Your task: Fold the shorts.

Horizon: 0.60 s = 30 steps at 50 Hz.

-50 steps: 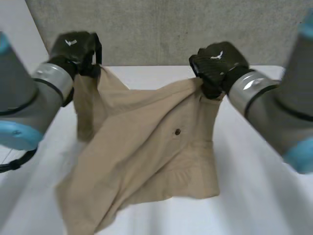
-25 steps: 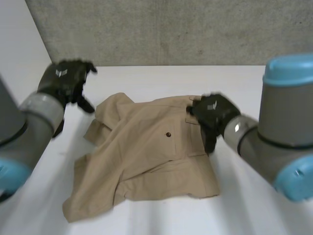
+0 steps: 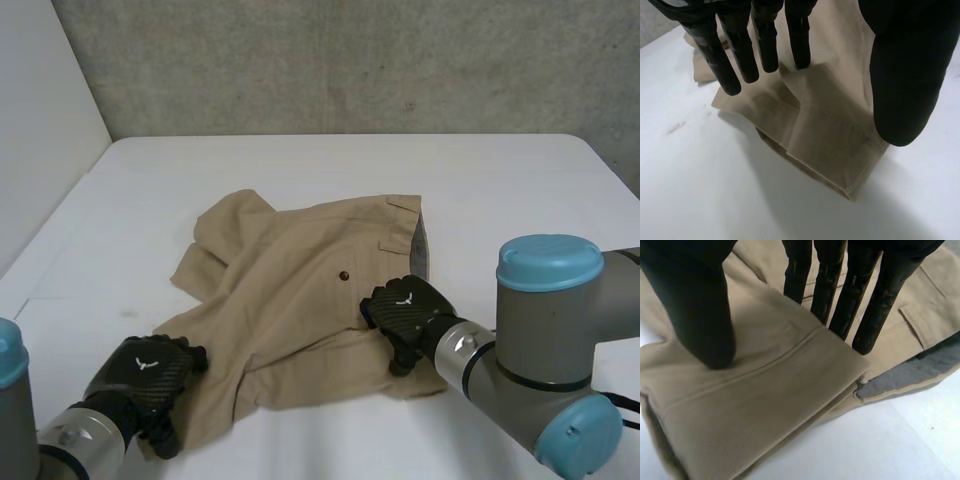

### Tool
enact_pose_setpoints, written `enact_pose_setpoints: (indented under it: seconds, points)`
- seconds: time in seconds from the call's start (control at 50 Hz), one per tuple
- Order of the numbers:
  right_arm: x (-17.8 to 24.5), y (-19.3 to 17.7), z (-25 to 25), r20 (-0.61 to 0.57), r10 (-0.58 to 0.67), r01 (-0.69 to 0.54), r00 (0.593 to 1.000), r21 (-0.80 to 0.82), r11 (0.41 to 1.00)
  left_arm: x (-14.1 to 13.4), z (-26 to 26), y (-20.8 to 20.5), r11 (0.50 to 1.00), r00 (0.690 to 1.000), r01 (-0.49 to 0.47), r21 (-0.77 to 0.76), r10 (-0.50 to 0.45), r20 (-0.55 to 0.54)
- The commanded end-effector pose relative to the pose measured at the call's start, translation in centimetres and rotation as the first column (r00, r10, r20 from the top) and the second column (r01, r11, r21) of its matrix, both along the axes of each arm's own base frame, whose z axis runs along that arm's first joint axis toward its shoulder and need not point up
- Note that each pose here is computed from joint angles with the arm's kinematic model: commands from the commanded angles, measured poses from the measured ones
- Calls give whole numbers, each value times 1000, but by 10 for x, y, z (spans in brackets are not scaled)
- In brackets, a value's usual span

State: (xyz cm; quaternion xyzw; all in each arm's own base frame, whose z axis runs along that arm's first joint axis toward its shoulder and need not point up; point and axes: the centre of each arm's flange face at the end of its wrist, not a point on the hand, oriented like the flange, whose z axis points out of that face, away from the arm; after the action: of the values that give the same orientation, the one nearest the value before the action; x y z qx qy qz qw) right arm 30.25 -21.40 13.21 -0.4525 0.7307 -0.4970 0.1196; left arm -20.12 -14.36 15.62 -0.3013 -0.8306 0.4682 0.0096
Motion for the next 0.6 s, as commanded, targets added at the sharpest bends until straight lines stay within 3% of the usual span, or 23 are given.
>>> enact_pose_setpoints:
  seconds: [0.02,0.16,0.24,0.32,0.34,0.4,0.42,0.5,0.56,0.6]
  points:
    - [-3,-7,3,-3,-18,18,1000,-2,1000,-8,-10,-14,998,1000,3,-58,-5,-24]
    - [-16,-12,25,-4,-50,50,999,-6,999,-16,4,-30,985,998,4,-172,-15,-64]
    - [-27,-21,60,32,-89,91,996,-82,992,-21,54,-44,940,991,-15,-341,-32,-130]
    - [-34,-15,144,158,-84,125,984,-274,954,-20,127,-46,830,974,-63,-555,-70,-215]
    - [-35,-13,156,178,-77,129,981,-304,944,-19,159,-43,767,964,-90,-635,-95,-250]
    - [-38,-5,210,260,-42,157,965,-441,884,-14,209,-33,653,945,-140,-744,-136,-298]
    - [-40,-3,223,280,-34,168,960,-472,866,-10,239,-26,581,932,-173,-796,-165,-322]
    - [-48,9,283,374,7,231,927,-586,777,-1,292,-16,439,908,-247,-864,-206,-364]
    - [-52,20,317,439,49,266,897,-625,734,1,316,-11,379,898,-274,-884,-227,-376]
    - [-54,23,326,453,59,274,889,-632,725,1,321,-12,367,897,-278,-888,-232,-377]
